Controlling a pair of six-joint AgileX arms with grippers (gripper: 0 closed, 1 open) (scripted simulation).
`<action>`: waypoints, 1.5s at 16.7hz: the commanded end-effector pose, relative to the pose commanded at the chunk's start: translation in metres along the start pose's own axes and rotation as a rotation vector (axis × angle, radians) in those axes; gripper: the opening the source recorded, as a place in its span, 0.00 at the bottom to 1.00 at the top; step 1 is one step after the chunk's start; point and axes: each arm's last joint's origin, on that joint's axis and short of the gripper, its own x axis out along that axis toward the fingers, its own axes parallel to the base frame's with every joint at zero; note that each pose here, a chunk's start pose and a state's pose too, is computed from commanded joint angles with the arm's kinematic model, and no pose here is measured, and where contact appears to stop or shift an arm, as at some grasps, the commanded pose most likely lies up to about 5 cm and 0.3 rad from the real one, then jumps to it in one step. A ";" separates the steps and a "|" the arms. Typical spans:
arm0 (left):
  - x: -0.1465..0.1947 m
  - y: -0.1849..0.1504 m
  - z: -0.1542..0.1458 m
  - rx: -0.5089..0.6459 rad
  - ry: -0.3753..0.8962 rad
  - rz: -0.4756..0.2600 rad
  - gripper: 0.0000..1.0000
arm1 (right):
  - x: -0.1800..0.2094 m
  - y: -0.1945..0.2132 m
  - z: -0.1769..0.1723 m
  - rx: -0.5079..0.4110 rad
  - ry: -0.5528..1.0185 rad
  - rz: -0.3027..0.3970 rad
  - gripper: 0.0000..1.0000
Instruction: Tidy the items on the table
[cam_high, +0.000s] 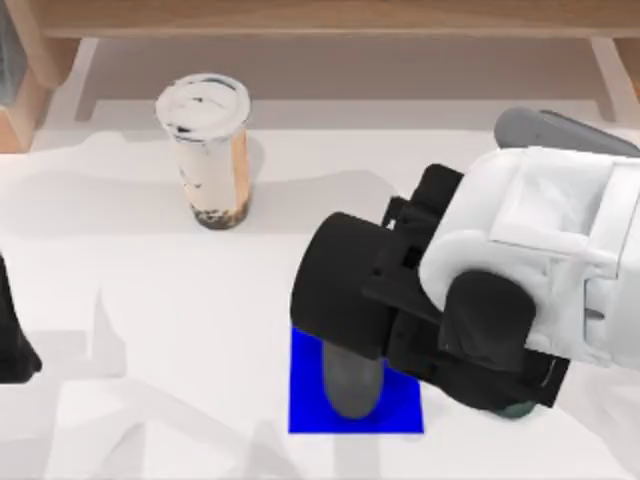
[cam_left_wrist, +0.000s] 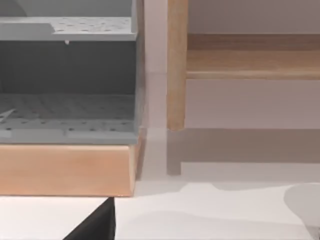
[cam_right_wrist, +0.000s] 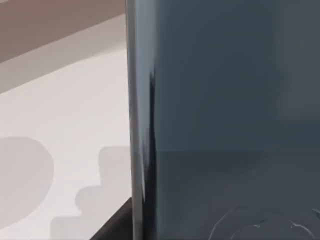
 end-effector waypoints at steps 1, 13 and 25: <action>0.000 0.000 0.000 0.000 0.000 0.000 1.00 | 0.001 -0.007 -0.011 -0.022 -0.030 0.000 0.00; 0.000 0.000 0.000 0.000 0.000 0.000 1.00 | 0.000 -0.018 -0.027 -0.047 -0.106 0.028 0.00; 0.000 0.000 0.000 0.000 0.000 0.000 1.00 | 0.010 -0.015 -0.014 -0.013 -0.127 0.109 0.00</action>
